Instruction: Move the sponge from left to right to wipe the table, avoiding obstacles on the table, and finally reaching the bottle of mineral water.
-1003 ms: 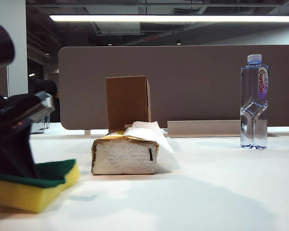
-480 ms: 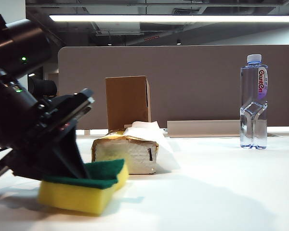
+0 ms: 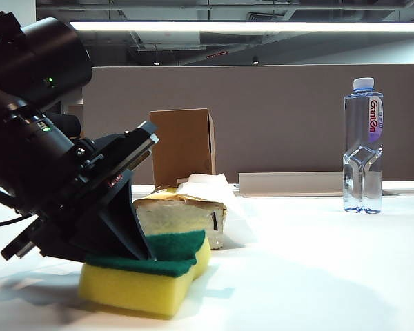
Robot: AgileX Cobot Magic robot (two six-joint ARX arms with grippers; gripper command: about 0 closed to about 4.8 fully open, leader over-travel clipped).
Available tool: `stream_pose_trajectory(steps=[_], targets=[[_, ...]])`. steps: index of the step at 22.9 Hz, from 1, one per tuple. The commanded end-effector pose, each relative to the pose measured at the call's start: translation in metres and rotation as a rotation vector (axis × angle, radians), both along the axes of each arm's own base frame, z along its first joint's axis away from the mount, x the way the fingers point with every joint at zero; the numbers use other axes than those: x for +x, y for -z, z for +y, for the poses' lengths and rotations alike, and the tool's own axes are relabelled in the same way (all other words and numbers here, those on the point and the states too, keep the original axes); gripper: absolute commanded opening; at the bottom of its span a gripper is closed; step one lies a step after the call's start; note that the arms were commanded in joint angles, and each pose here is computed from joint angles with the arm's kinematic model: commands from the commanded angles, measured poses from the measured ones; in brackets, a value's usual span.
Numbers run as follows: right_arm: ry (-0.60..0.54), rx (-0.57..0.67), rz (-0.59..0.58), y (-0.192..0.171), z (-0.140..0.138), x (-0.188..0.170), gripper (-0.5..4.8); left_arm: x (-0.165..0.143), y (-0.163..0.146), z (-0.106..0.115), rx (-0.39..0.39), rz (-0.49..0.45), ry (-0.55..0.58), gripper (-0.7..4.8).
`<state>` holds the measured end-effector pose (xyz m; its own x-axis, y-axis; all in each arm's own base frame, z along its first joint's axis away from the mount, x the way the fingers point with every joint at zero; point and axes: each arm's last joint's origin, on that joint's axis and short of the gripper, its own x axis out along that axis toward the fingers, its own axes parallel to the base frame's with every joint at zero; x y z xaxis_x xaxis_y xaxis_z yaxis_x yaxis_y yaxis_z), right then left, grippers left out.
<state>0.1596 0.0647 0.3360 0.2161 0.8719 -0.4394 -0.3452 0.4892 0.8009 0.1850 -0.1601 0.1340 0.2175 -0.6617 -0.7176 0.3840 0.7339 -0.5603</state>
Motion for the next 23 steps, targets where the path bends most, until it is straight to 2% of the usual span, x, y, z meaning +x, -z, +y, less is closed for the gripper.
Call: stream_pose_trajectory(steps=[1, 5, 6, 8, 14, 17, 23], targets=[[-0.008, 0.006, -0.014, -0.0019, -0.0001, -0.0007, 3.31, -0.0008, 0.0020, 0.0008, 0.018, 0.000, -0.009, -0.06], [-0.008, 0.006, -0.014, -0.0019, -0.0001, -0.0007, 3.31, -0.0006, 0.0017, 0.0006, 0.015, 0.002, -0.013, 0.11], [-0.008, 0.006, -0.014, -0.0019, -0.0001, -0.0008, 3.31, -0.0001, 0.0017, 0.0012, 0.014, 0.010, -0.032, 0.85], [-0.009, 0.007, -0.014, -0.0020, -0.0001, -0.0009, 3.31, 0.0004, 0.0018, 0.0016, 0.024, 0.004, -0.046, 1.22], [-0.009, 0.006, -0.013, -0.0020, -0.0002, -0.0015, 3.31, 0.0005, 0.0017, 0.0016, 0.023, 0.004, -0.046, 1.30], [-0.008, 0.007, -0.018, -0.0028, -0.0006, -0.0028, 3.31, 0.0006, 0.0017, 0.0016, 0.026, 0.002, -0.049, 1.85], [-0.008, 0.006, -0.016, -0.0027, -0.0006, -0.0029, 3.31, 0.0010, 0.0018, 0.0020, 0.033, 0.003, -0.072, 1.86]])
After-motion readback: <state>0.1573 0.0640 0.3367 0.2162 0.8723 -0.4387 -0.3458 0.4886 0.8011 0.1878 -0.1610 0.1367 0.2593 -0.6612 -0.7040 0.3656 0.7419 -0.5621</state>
